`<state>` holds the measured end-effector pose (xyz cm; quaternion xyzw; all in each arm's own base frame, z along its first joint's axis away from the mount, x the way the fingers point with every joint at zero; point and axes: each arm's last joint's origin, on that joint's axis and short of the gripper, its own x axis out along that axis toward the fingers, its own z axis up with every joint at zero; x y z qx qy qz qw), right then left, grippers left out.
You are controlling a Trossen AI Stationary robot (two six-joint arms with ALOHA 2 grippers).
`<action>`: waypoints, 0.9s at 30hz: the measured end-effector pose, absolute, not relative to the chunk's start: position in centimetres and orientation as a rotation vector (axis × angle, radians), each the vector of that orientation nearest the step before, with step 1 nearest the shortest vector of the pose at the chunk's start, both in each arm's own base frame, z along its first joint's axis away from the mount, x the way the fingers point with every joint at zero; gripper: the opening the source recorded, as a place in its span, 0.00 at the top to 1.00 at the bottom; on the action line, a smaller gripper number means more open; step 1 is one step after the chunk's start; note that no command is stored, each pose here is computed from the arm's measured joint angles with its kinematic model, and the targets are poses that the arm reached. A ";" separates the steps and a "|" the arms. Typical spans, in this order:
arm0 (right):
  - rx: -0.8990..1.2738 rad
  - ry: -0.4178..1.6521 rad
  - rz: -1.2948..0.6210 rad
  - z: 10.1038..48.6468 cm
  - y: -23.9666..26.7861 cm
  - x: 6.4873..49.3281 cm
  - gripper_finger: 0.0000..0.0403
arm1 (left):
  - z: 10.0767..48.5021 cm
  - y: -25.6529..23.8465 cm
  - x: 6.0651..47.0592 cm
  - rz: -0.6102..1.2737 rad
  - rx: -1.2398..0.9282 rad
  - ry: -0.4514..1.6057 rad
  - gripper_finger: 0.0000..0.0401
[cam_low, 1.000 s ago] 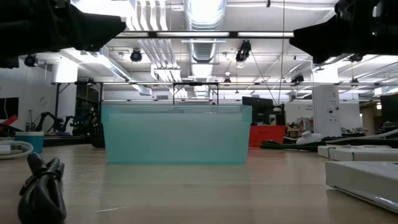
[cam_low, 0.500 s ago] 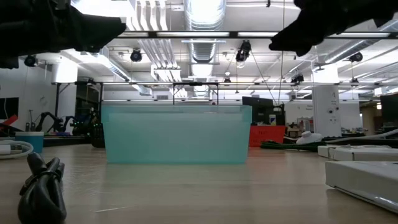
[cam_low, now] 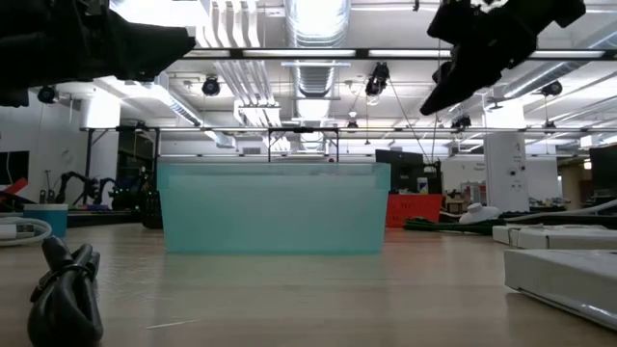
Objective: Pick and place items into bin
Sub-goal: Put the top white card reader box into the black bin
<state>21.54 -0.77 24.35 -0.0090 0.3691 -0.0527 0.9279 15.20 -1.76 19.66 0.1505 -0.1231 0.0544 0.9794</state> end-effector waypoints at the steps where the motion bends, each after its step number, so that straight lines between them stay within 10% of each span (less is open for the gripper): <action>1: -0.039 0.785 -0.070 24.2 -0.7 21.7 0.61 | 19.7 -1.8 15.2 0.109 0.303 -0.247 0.47; 27: -0.515 0.895 0.610 20.1 3.9 24.0 0.64 | 19.6 -1.8 15.2 0.109 0.304 -0.243 0.47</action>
